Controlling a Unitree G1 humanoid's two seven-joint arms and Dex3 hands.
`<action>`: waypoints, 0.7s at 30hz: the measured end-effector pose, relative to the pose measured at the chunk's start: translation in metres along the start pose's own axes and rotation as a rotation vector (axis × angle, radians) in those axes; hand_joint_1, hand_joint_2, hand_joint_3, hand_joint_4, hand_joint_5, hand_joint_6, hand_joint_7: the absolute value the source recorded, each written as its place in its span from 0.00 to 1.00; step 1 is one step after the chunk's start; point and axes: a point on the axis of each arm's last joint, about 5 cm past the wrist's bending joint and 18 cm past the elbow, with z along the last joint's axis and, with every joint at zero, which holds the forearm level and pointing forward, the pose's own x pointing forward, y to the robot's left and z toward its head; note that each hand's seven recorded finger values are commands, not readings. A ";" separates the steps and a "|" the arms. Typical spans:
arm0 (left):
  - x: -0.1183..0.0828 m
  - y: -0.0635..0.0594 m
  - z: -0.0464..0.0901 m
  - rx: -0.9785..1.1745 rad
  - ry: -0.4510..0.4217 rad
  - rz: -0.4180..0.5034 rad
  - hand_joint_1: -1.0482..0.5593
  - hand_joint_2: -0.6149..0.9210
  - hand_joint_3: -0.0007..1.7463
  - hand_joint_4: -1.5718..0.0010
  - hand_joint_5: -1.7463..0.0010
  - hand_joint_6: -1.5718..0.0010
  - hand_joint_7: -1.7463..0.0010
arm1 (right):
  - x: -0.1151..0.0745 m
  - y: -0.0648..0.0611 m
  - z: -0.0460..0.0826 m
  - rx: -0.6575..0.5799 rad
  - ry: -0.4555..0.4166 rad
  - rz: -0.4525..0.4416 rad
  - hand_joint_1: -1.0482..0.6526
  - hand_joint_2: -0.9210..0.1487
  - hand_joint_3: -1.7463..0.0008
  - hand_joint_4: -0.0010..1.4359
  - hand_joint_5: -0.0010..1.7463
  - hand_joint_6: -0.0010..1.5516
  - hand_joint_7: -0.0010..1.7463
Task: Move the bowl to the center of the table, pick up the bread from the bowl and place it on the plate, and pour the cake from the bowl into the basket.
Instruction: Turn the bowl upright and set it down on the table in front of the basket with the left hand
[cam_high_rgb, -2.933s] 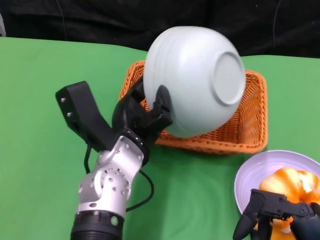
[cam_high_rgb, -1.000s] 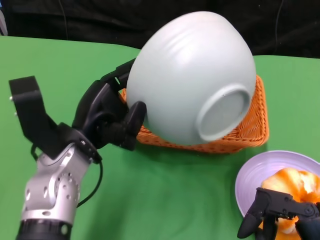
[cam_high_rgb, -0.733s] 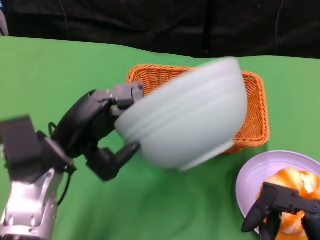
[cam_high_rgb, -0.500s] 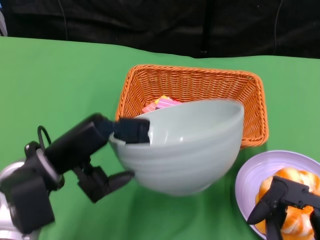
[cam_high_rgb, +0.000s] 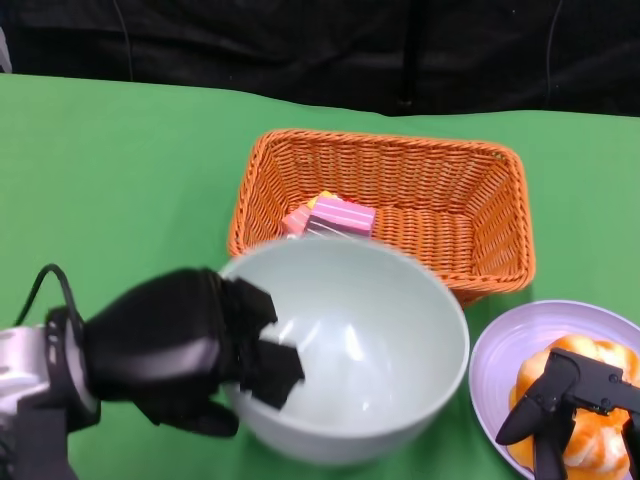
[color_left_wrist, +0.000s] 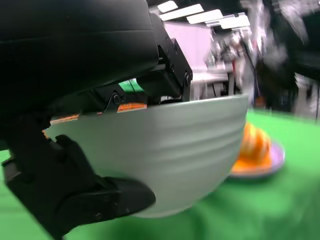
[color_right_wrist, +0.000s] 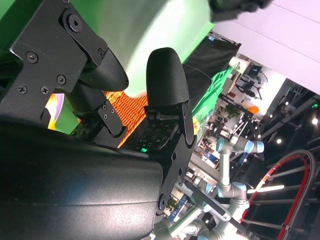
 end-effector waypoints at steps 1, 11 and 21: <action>0.001 -0.002 0.000 0.012 -0.003 -0.023 0.45 0.87 0.09 0.36 0.00 0.43 0.16 | 0.000 0.000 0.000 0.000 0.000 0.000 0.65 0.72 0.00 0.66 1.00 0.56 0.81; 0.000 -0.032 -0.006 0.125 0.070 -0.292 0.41 0.95 0.00 0.44 0.28 0.30 0.89 | 0.000 0.001 0.001 0.007 -0.006 -0.012 0.63 0.72 0.00 0.67 0.99 0.57 0.80; 0.018 -0.013 0.020 0.089 0.253 -0.499 0.30 1.00 0.07 0.76 0.93 0.74 1.00 | 0.000 0.003 0.002 0.041 0.000 0.000 0.63 0.71 0.02 0.66 0.99 0.57 0.81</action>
